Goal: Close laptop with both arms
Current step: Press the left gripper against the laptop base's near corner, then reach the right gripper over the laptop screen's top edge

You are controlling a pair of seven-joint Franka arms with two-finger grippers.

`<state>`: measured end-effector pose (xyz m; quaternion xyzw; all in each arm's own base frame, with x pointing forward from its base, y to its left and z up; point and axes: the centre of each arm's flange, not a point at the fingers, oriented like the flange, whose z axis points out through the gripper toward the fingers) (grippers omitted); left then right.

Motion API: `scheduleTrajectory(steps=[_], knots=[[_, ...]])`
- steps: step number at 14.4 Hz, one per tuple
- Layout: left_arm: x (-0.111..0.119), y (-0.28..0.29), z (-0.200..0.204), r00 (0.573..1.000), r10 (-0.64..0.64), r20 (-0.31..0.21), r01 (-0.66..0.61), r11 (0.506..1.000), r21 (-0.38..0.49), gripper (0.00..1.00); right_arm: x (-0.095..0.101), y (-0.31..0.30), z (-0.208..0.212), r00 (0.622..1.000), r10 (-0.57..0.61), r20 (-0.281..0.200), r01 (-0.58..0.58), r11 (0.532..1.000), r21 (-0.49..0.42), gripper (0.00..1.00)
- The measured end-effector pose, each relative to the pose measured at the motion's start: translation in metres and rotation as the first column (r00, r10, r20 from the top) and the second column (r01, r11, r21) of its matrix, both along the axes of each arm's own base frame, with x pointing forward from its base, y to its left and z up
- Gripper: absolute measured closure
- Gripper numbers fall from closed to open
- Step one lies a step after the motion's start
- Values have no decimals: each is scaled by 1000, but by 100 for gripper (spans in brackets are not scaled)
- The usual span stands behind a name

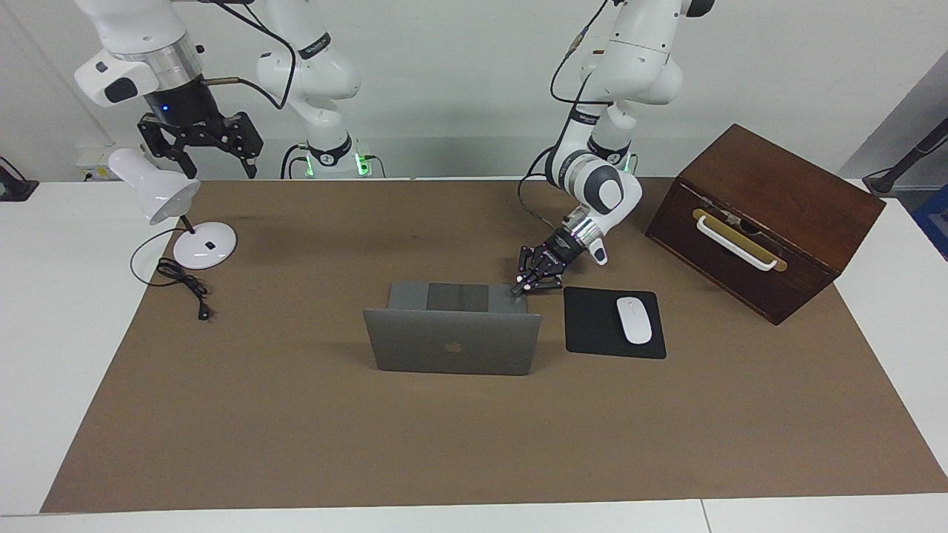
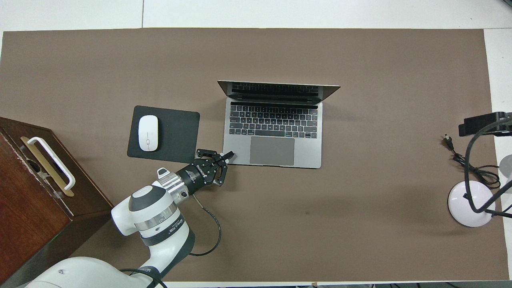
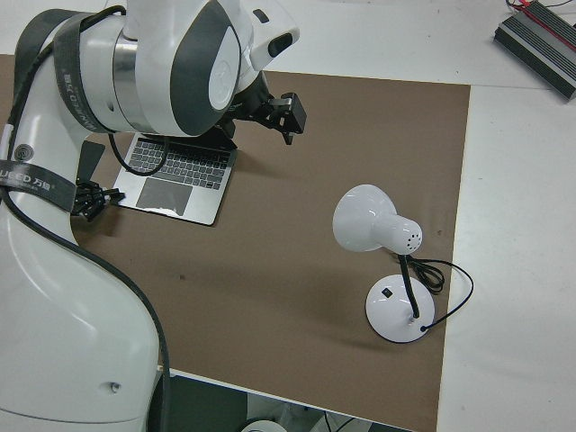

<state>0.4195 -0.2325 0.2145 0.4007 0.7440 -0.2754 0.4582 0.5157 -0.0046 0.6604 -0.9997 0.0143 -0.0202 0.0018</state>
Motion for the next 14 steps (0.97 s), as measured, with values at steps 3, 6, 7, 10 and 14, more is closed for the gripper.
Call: scheduleTrajectory(steps=[3, 6, 7, 10, 14], knots=[[0, 0, 0, 1000, 0, 1, 0, 1000, 0, 99, 0, 0, 0, 1000, 0, 0, 0, 1000, 0, 0], [0, 0, 0, 1000, 0, 1, 0, 1000, 0, 99, 0, 0, 0, 1000, 0, 0, 0, 1000, 0, 0], [0, 0, 0, 1000, 0, 1, 0, 1000, 0, 99, 0, 0, 0, 1000, 1, 0, -1, 1000, 0, 7], [0, 0, 0, 1000, -4, 8, 4, 1000, 5, 99, 0, 1, 0, 1000, 2, 0, -2, 1000, 0, 42], [0, 0, 0, 999, -19, 33, 18, 1000, 20, 99, 0, 1, 1, 1000, 16, 7, -16, 1000, -1, 84]])
